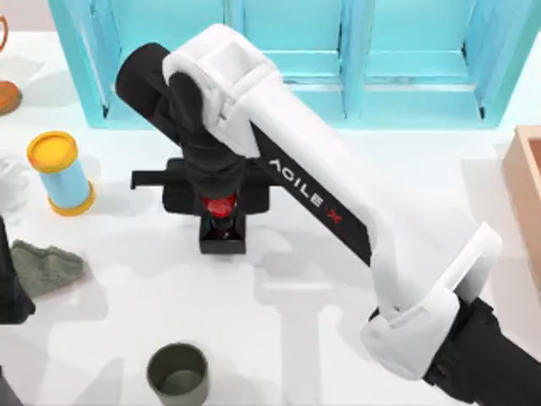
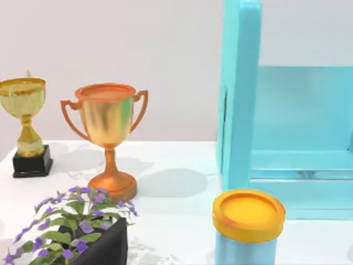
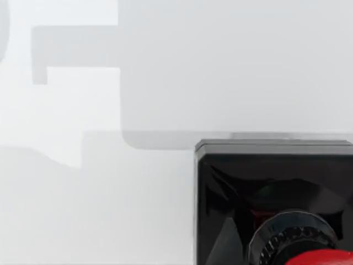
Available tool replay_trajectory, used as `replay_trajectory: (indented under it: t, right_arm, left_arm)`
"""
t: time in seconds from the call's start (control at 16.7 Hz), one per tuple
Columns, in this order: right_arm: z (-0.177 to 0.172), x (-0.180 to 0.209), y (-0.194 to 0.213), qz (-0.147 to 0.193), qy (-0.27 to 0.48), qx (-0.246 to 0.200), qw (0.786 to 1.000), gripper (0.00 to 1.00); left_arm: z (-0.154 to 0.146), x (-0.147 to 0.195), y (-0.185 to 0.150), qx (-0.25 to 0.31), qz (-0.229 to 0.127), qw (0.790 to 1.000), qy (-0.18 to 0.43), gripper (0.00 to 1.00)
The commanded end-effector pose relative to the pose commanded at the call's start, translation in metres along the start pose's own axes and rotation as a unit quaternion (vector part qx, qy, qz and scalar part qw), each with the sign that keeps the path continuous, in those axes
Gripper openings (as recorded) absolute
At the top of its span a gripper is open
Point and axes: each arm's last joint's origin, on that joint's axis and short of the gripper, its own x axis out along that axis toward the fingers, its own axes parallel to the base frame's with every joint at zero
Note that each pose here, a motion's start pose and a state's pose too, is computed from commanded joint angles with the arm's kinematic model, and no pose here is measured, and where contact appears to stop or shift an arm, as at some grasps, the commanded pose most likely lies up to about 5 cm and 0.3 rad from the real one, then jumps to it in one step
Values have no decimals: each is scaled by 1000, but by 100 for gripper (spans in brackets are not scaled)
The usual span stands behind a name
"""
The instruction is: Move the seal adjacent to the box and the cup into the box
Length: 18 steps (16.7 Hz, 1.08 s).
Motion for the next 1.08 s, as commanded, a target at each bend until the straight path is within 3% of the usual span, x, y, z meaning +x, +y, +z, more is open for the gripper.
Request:
replay_trajectory:
  t: [0.48, 0.78, 1.08]
  right_arm:
    - [30, -50, -30, -2, 0, 1, 1000, 0]
    - [23, -67, -69, -18, 18, -3, 1000, 0]
    - [14, -84, -96, -10, 10, -1, 1000, 0]
  left_arm:
    - [0, 0, 0, 0, 0, 1000, 0, 100]
    - [0, 0, 0, 0, 0, 1000, 0, 100]
    - [0, 0, 0, 0, 0, 1000, 0, 100]
